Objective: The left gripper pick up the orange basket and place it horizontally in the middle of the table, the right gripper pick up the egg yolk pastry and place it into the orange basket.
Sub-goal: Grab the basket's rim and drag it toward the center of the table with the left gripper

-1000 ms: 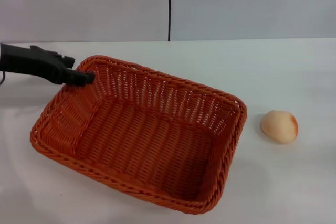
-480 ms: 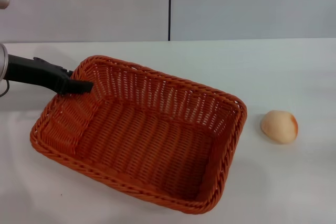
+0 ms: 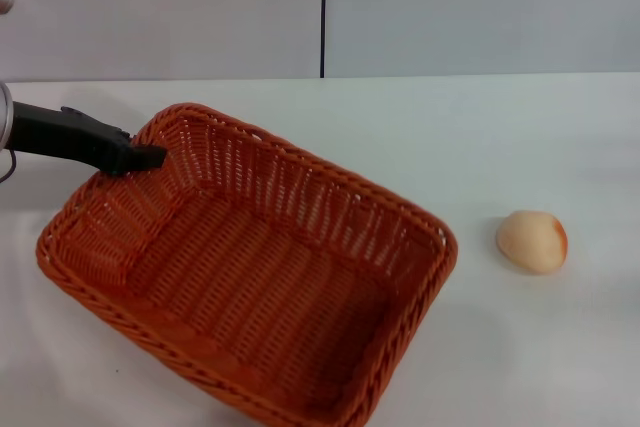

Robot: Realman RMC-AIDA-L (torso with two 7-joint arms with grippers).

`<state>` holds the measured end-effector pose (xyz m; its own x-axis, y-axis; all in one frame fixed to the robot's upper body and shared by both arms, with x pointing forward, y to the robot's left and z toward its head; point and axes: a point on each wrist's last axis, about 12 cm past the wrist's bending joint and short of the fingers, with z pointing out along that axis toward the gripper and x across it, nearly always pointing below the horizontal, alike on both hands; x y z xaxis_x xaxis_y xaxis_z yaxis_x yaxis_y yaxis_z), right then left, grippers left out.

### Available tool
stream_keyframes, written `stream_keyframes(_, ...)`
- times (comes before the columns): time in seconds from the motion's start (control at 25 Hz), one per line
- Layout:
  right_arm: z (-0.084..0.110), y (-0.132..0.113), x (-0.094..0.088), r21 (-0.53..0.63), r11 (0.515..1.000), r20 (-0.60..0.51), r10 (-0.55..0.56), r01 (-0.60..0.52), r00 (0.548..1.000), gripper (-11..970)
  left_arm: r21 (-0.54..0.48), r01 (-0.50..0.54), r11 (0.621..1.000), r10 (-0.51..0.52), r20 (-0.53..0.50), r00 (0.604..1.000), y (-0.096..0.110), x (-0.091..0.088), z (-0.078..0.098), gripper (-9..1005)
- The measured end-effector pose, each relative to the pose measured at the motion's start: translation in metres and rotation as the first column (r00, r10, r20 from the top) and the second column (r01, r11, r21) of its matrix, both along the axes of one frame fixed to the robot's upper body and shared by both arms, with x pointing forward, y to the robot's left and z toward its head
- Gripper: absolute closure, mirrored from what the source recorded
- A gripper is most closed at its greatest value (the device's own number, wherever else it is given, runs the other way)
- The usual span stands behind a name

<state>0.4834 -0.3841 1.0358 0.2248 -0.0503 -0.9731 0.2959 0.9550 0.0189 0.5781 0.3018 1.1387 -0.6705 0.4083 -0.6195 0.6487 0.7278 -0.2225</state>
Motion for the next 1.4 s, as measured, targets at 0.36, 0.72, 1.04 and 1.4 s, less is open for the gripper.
stream_keyframes(0.36,-0.001,0.001,0.0,0.005,1.0,-0.004,0.0,0.0,1.0,176,-0.084,-0.04,0.996,0.04,-0.01,0.999,-0.003,0.001,0.005,811)
stream_keyframes(0.72,-0.003,0.001,0.0,0.011,1.0,-0.016,-0.001,0.001,1.0,177,-0.198,-0.149,0.969,0.137,-0.069,0.988,0.0,-0.001,0.014,817)
stream_keyframes(1.04,-0.005,0.002,0.001,0.019,1.0,-0.03,-0.002,0.002,1.0,176,-0.361,-0.374,0.854,0.325,-0.192,0.926,0.018,-0.011,0.012,816)
stream_keyframes(1.4,-0.006,0.003,0.004,0.029,1.0,-0.041,0.002,-0.001,0.999,177,-0.456,-0.458,0.763,0.383,-0.252,0.889,0.038,-0.04,-0.002,816)
